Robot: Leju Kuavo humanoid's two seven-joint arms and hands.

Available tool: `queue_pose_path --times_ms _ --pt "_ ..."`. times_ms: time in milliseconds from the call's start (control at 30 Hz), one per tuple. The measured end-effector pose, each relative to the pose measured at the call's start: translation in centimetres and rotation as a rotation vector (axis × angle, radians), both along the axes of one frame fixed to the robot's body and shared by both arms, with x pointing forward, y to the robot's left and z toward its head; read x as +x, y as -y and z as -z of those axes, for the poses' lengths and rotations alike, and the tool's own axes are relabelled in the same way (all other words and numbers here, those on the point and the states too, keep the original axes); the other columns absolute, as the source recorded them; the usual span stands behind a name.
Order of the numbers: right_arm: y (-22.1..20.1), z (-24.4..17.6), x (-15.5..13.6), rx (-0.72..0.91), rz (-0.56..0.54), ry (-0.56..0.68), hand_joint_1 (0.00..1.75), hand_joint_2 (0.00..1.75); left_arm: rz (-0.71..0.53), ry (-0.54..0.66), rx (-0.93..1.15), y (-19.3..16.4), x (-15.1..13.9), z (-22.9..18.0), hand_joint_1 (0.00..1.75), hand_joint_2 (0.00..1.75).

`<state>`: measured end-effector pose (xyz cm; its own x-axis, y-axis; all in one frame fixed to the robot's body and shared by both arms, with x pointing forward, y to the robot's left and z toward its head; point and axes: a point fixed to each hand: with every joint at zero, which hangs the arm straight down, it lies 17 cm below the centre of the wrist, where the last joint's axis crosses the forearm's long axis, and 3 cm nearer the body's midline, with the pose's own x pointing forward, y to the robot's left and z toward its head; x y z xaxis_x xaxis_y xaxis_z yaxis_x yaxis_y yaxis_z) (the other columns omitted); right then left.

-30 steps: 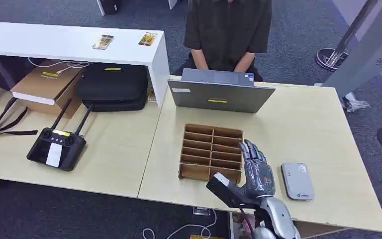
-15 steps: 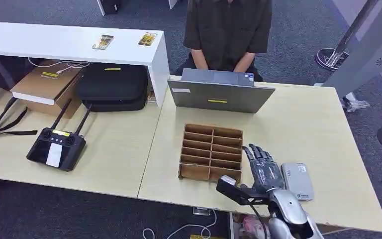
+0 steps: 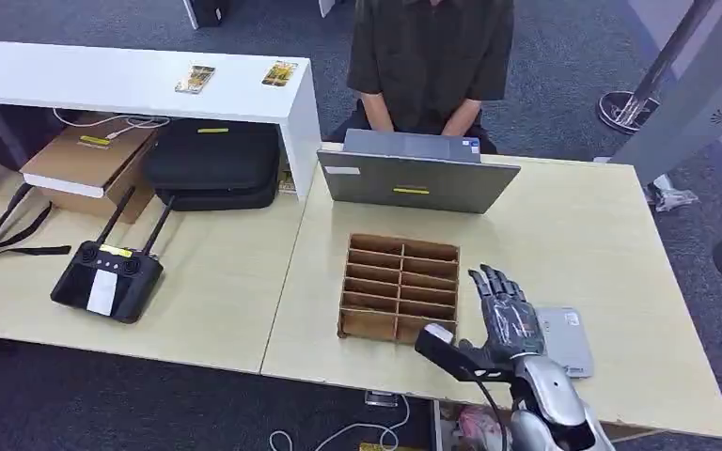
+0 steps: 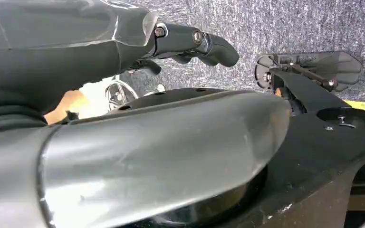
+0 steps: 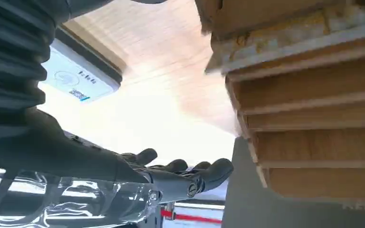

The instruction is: Pass the card to the sensor for recognition and then transmit it.

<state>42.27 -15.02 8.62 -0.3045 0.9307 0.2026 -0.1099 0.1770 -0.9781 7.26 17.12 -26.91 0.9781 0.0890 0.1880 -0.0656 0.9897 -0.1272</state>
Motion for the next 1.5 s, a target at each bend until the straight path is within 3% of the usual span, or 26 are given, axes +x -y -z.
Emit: queue_pose_path --times_ms 233,833,1100,1500 --pt "1.5 -3.1 -0.4 0.060 0.060 0.081 0.00 1.75 -0.005 -0.001 0.006 -0.1 0.0 0.0 0.00 0.00" --pt "1.6 -2.5 -4.6 0.087 0.183 0.013 0.00 1.75 -0.003 0.000 0.002 0.4 0.1 -0.1 0.00 0.00" --pt "-3.4 -4.1 -3.4 0.138 0.107 0.034 0.00 1.75 0.001 0.003 -0.007 1.0 0.2 -0.2 0.00 0.00" --pt "-6.1 -4.4 -2.4 0.165 0.075 0.022 0.00 1.75 0.005 0.003 -0.009 1.1 0.2 -0.2 0.00 0.00"
